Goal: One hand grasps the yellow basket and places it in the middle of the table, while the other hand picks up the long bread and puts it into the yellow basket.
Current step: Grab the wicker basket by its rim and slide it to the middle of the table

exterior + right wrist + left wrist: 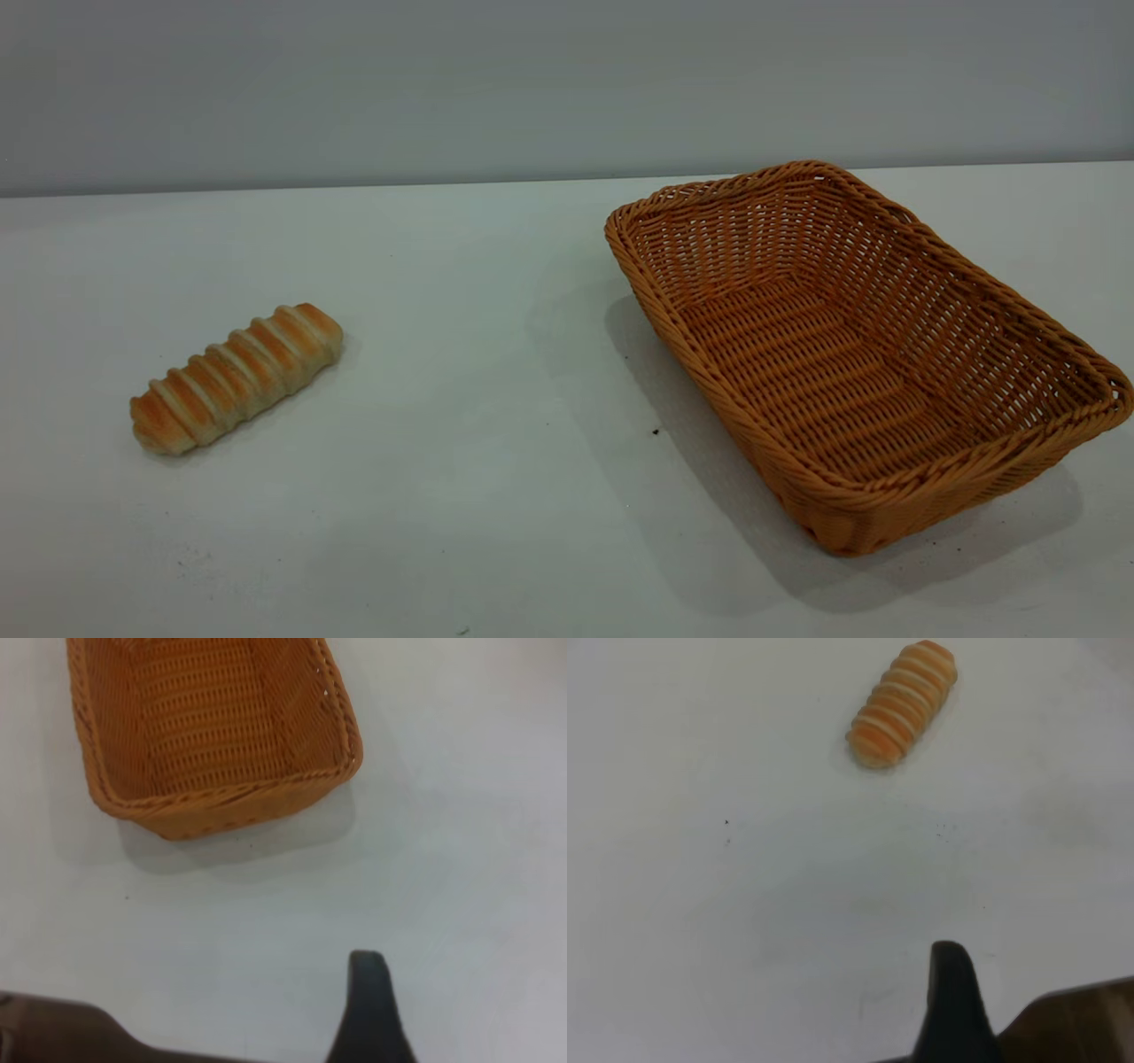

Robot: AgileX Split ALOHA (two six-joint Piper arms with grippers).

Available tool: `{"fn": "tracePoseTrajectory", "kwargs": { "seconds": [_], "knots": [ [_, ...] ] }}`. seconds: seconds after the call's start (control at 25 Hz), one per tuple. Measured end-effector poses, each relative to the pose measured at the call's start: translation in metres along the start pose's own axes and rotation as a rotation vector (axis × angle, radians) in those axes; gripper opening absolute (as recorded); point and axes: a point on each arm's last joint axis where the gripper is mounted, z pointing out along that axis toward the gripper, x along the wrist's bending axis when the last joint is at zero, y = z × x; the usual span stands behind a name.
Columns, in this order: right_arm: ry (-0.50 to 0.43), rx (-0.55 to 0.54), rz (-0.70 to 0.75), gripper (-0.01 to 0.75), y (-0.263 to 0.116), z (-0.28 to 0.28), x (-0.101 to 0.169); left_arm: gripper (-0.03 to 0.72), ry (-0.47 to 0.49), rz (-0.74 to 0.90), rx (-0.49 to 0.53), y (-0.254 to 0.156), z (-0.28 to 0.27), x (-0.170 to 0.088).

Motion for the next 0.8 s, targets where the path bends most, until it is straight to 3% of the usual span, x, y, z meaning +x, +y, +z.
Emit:
{"fn": "tracePoseTrajectory", "kwargs": {
  "seconds": [0.36, 0.56, 0.8],
  "knots": [
    [0.041, -0.001, -0.035, 0.545, 0.0, 0.0, 0.0, 0.577, -0.046, 0.029, -0.004, 0.0, 0.0, 0.001],
    [0.109, -0.001, -0.073, 0.545, 0.0, -0.001, 0.001, 0.577, -0.083, 0.044, -0.008, 0.0, -0.001, 0.001],
    [0.174, 0.04, 0.021, 0.535, 0.005, 0.004, 0.002, 0.547, -0.089, -0.076, -0.039, 0.025, 0.012, 0.003]
  ]
}}
